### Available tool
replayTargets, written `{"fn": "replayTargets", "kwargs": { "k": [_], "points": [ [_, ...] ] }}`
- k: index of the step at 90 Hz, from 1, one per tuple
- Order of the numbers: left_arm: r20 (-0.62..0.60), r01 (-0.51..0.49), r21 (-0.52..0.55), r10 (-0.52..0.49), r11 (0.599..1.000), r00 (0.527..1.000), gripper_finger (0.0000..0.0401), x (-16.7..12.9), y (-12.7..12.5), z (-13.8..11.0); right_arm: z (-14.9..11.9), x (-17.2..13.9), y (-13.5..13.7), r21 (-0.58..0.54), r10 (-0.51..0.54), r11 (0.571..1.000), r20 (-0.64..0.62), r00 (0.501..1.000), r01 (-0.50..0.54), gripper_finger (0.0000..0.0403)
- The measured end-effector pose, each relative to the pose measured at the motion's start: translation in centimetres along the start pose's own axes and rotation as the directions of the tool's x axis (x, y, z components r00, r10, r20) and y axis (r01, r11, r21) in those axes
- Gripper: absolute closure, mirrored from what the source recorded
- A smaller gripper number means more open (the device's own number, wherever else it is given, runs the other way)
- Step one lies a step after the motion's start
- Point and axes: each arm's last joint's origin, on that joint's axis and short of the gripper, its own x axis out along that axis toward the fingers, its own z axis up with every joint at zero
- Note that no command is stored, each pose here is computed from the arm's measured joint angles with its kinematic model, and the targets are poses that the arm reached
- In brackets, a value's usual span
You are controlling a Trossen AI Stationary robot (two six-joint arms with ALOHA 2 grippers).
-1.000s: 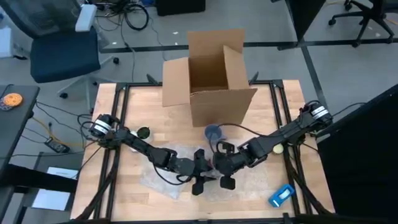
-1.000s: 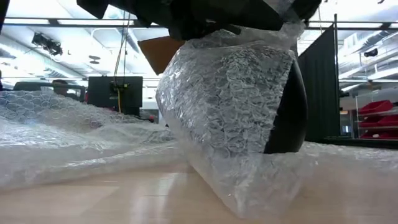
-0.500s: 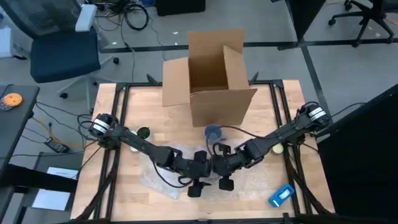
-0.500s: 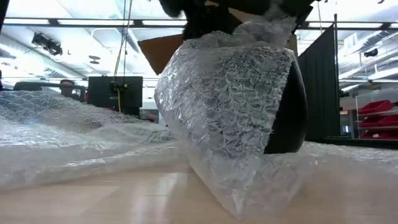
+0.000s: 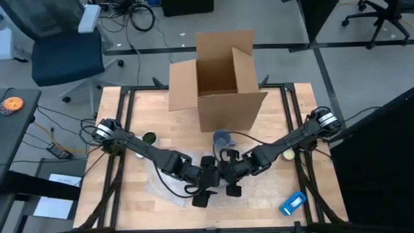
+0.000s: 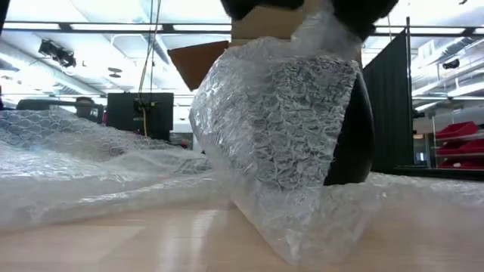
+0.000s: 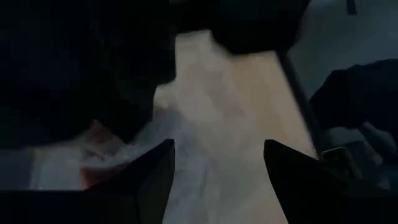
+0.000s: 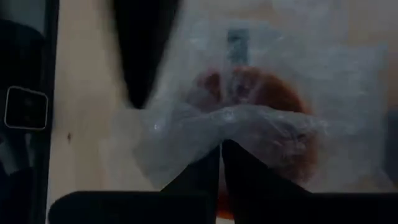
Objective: Wrap mug
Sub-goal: Wrap the black mug with the top bubble wrap
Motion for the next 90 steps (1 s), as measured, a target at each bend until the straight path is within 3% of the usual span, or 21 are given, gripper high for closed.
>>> {"fn": "replayTargets", "kwargs": {
  "k": [25,44,62,90],
  "points": [
    [0.105,-0.208,-0.005,0.207,0.978,0.973,0.0174,1.0,-1.7,-1.8,-0.2,1.4,-0.6,0.006,-0.002,1.0,-0.055,0.998,0.002,0.0403],
    [0.134,-0.156,-0.156,0.177,0.975,0.975,0.0174,3.3,0.1,-4.4,-0.1,1.4,-0.6,0.011,0.003,1.0,-0.053,0.999,-0.002,0.0403],
    [0.16,-0.05,-0.187,0.081,0.981,0.984,0.0174,4.5,1.0,-6.2,0.0,1.4,-0.8,0.021,0.0,1.0,-0.053,0.999,0.001,0.0403],
    [0.148,-0.096,-0.313,0.148,0.945,0.978,0.0174,4.9,2.8,-7.2,0.0,0.7,-0.7,0.035,0.028,0.999,-0.053,0.998,-0.026,0.0403]
  ]
}}
